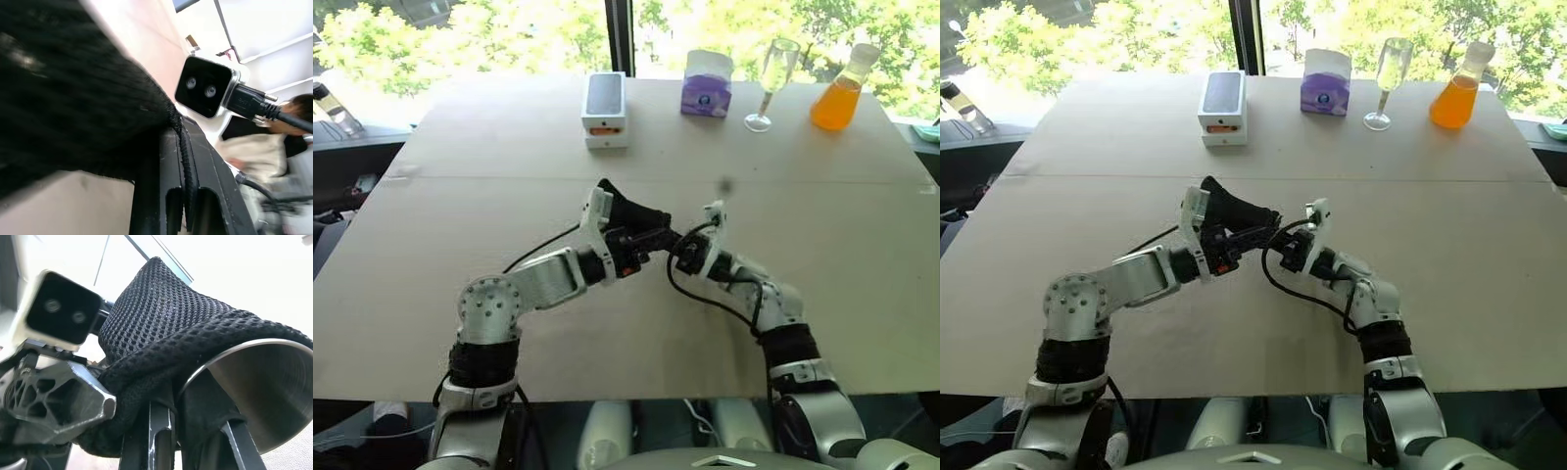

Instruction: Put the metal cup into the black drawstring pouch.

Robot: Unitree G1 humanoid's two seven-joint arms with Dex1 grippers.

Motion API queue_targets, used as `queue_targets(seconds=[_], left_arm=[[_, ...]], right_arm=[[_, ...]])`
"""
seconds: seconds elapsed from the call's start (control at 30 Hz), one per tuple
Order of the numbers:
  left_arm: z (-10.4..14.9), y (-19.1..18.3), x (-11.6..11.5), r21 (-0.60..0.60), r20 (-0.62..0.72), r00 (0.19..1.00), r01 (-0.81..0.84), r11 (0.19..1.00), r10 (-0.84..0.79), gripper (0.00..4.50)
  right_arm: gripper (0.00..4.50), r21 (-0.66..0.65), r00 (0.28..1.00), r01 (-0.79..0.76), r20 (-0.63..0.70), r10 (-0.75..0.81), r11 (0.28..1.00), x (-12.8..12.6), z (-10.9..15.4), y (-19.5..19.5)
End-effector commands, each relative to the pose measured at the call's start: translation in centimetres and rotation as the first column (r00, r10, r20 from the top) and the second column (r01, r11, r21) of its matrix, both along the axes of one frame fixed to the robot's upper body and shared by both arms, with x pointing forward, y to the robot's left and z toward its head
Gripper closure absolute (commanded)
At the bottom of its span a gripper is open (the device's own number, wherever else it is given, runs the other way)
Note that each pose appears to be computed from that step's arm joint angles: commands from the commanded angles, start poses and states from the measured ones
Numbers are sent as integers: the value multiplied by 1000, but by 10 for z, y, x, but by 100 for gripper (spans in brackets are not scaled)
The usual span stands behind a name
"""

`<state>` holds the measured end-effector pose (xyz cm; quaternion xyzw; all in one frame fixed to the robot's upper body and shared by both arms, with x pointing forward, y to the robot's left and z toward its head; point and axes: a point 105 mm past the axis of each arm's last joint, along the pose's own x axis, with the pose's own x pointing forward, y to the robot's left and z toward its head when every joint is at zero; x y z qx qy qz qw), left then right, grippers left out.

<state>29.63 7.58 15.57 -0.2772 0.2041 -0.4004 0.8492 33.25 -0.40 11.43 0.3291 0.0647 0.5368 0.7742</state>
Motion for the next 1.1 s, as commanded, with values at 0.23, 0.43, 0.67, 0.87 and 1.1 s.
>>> queue_targets(seconds=[0.23, 0.43, 0.67, 0.87, 1.1], left_arm=[[17, -3, 29, -115, -62, 997, -44, 992, 37, 450], [26, -17, 36, -241, -238, 971, -82, 967, 23, 450], [48, -31, 31, -294, -300, 954, -71, 953, -22, 450], [58, -64, 12, -310, -281, 944, 82, 947, -173, 450], [46, -58, 0, -303, -270, 937, 137, 943, -223, 450]], right_arm=[[441, -200, 926, 183, 363, -100, 963, 0, 22, -7], [441, -349, 721, 344, 693, -7, 872, -11, 34, 2], [441, -364, 420, 465, 893, 161, 807, -13, 40, 26], [441, -382, 153, 520, 921, 357, 764, -6, 36, 48], [441, -258, 363, 486, 929, 76, 835, 14, 59, 38]])
